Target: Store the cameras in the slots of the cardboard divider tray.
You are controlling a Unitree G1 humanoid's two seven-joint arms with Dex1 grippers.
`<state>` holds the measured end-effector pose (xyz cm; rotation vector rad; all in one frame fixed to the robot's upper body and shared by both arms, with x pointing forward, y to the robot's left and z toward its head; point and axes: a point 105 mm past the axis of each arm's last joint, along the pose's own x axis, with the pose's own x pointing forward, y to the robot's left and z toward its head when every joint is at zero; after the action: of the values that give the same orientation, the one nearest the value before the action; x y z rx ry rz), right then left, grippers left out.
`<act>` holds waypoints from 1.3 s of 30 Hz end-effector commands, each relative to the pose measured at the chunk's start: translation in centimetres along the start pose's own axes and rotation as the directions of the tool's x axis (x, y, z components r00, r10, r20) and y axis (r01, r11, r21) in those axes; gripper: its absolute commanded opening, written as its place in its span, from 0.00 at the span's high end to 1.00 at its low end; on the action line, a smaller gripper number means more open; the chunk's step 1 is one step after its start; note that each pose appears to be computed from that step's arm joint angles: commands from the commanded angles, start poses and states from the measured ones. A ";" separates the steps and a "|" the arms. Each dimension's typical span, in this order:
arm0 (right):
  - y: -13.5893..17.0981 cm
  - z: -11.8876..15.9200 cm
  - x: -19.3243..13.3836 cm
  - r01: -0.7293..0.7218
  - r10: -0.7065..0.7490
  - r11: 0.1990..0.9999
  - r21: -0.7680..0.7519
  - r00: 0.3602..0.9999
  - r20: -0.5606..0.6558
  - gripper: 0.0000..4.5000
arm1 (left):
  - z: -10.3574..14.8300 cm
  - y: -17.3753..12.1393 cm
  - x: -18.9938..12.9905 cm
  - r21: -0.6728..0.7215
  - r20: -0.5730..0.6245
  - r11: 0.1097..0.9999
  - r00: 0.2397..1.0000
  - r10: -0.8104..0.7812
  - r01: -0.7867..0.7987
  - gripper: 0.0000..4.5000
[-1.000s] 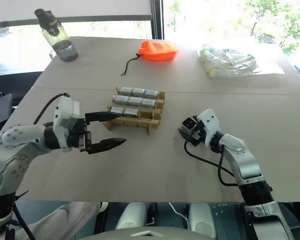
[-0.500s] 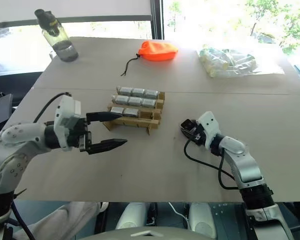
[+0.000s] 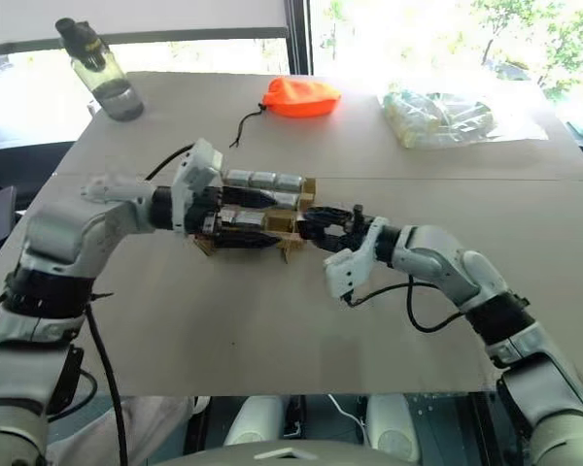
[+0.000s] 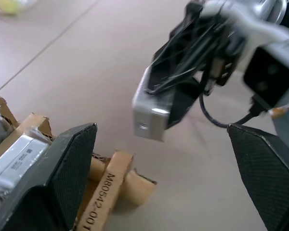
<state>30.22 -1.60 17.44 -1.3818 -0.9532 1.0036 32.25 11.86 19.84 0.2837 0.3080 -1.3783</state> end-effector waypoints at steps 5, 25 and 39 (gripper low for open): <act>-0.4 1.9 2.1 -0.006 0.019 0.993 -0.115 0.994 0.112 0.56 | 0.0 0.4 1.1 0.078 -0.098 0.992 0.991 -0.094 0.101 0.00; 2.0 0.3 2.4 -0.120 0.134 0.976 -0.185 0.988 0.069 0.56 | -0.5 0.1 0.8 0.146 -0.288 0.968 0.945 -0.155 0.203 0.00; 2.3 0.1 2.4 -0.130 0.140 0.979 -0.159 0.989 0.053 0.56 | -0.2 1.1 1.2 0.133 -0.297 0.978 0.948 -0.114 0.160 0.34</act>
<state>30.77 0.70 14.57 -1.5746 -1.0099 1.1142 33.34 11.15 18.36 0.5855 0.4920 -1.5084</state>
